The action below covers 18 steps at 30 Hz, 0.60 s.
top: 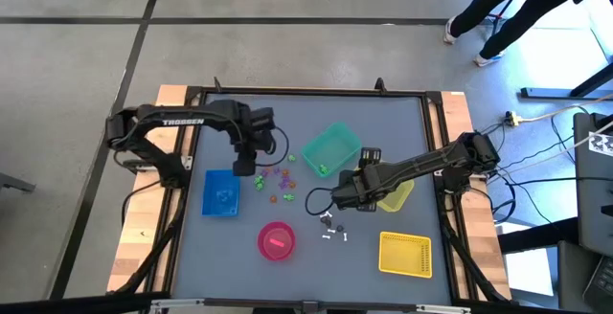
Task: Sort Halloween decoration
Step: Put the violet spider toy into the blue bin
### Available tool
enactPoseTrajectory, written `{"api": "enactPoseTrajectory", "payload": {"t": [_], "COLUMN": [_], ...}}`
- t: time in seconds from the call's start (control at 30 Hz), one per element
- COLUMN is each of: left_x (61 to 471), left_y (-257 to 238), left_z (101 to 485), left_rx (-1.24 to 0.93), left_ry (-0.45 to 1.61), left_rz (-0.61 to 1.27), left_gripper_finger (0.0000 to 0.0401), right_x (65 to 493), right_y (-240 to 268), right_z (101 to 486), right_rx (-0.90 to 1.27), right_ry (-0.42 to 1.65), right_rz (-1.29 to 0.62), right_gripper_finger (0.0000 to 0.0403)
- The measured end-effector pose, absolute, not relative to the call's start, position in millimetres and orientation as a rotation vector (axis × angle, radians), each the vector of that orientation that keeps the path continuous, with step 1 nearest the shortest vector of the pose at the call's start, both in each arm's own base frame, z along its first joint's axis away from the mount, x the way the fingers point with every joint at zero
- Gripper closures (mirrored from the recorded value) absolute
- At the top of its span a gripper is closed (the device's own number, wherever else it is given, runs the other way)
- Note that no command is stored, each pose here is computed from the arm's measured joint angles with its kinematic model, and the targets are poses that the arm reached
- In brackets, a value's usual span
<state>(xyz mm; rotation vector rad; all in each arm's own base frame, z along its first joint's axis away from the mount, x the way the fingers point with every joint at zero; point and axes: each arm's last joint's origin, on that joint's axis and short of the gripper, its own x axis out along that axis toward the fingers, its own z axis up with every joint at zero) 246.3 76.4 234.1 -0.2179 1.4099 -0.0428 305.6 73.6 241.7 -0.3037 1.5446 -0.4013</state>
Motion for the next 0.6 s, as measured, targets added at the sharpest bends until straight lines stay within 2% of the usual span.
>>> {"api": "enactPoseTrajectory", "payload": {"t": [0.23, 0.6], "left_x": [241, 237], "left_y": [40, -3], "left_z": [236, 236], "left_rx": [-0.263, -0.227], "left_ry": [1.551, 1.657], "left_rz": [-0.056, -0.02], "left_gripper_finger": [0.0401, 0.0401], "right_x": [310, 310], "right_y": [75, 75], "right_z": [241, 241], "right_rx": [-0.284, -0.282], "right_ry": [1.504, 1.501], "right_rz": [-0.396, -0.395], "right_gripper_finger": [0.0176, 0.0176]}}
